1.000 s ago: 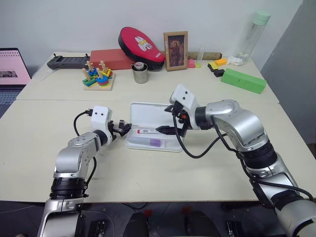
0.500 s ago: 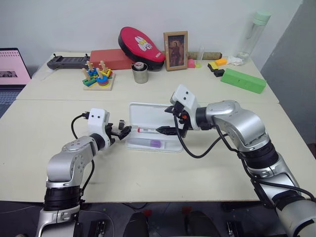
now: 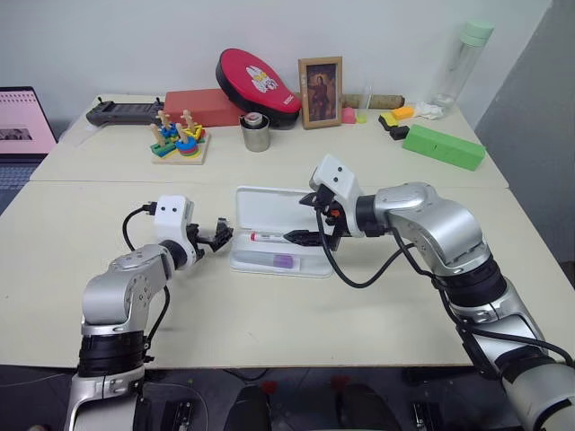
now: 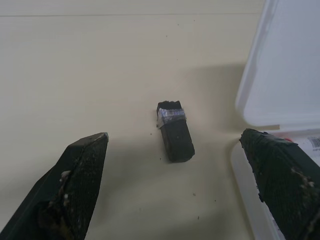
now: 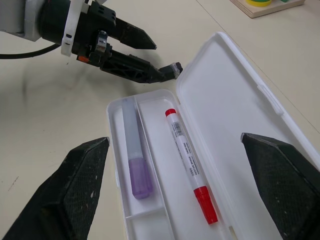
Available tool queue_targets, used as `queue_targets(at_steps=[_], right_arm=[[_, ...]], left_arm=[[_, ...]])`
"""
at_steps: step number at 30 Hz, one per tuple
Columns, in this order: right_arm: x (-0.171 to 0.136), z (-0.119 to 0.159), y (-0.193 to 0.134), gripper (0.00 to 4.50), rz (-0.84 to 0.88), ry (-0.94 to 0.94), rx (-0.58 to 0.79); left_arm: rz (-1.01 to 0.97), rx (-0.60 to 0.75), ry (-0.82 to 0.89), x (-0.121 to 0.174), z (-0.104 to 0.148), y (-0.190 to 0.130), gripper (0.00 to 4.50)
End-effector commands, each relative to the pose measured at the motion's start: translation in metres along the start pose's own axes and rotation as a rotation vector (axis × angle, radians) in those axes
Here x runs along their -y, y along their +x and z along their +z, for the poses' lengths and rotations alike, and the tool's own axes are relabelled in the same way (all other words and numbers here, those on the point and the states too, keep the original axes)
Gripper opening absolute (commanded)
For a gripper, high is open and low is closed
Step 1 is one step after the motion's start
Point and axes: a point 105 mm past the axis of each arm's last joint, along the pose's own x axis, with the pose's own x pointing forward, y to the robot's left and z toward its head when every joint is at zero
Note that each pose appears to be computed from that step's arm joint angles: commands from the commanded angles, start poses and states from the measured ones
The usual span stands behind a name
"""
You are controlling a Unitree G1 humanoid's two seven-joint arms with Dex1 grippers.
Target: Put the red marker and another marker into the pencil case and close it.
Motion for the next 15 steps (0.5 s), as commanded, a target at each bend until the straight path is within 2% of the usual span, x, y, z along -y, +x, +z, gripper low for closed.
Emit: queue_targets(at_steps=[1,11,15], right_arm=[[0.002,0.008,-0.005,4.47,-0.016,-0.019,0.036],[0.002,0.008,-0.004,4.47,-0.021,-0.010,0.039],[0.003,0.008,-0.004,4.47,-0.022,-0.008,0.039]], left_arm=[[0.021,0.037,0.018,-0.002,0.010,0.003,4.50],[0.039,0.006,0.018,-0.006,0.001,0.019,4.50],[0.038,0.011,0.029,-0.002,0.005,0.029,4.50]])
